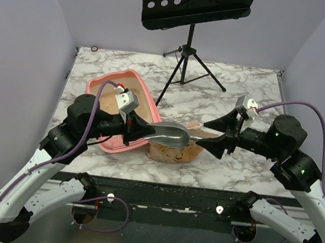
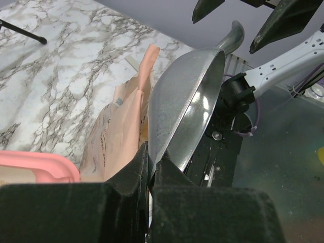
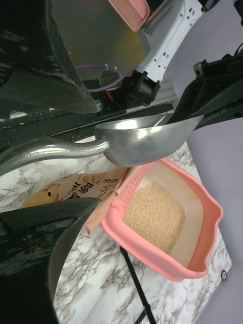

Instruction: Fill the litter box with clean litter

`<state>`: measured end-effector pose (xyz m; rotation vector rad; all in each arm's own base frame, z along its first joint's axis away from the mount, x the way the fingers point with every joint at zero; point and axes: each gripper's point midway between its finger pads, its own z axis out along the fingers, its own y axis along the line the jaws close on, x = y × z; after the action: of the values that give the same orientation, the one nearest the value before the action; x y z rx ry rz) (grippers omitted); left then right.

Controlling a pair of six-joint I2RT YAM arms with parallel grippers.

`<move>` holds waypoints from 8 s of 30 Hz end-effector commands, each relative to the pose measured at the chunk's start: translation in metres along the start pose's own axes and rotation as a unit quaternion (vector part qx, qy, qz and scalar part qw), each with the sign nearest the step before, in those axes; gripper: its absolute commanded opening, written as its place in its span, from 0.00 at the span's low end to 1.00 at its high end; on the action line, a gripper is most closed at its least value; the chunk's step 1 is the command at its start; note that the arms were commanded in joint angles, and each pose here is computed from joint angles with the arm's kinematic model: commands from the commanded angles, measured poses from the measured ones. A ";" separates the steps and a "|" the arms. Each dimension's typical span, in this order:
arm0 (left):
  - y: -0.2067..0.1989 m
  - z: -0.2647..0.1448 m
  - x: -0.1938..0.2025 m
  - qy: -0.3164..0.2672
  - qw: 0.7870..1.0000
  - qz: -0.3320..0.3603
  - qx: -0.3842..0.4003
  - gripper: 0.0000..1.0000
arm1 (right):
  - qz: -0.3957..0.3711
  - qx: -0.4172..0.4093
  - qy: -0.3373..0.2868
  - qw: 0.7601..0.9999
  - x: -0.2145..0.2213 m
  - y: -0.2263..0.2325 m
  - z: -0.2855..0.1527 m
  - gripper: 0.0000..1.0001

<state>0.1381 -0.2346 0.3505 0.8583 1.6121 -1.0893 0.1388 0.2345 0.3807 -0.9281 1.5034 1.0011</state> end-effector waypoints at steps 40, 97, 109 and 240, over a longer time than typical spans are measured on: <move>-0.010 0.000 -0.023 -0.052 0.998 0.009 0.023 0.00 | 0.020 -0.085 -0.068 0.994 -0.003 0.030 0.003 0.45; 0.075 0.071 0.082 0.220 0.952 0.203 -0.063 0.00 | 0.058 0.303 0.093 0.947 0.031 -0.068 -0.082 0.01; 0.067 0.065 0.084 0.195 0.955 0.212 -0.075 0.00 | 0.071 0.236 0.154 0.957 0.038 -0.039 -0.085 0.01; 0.038 0.047 0.112 0.180 0.942 0.249 -0.135 0.00 | 0.268 0.087 0.333 0.900 0.238 -0.070 0.049 0.01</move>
<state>0.1595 -0.2500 0.2374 1.2583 1.7131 -0.2861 0.1983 0.2427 0.1553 -0.8154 2.4203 0.8497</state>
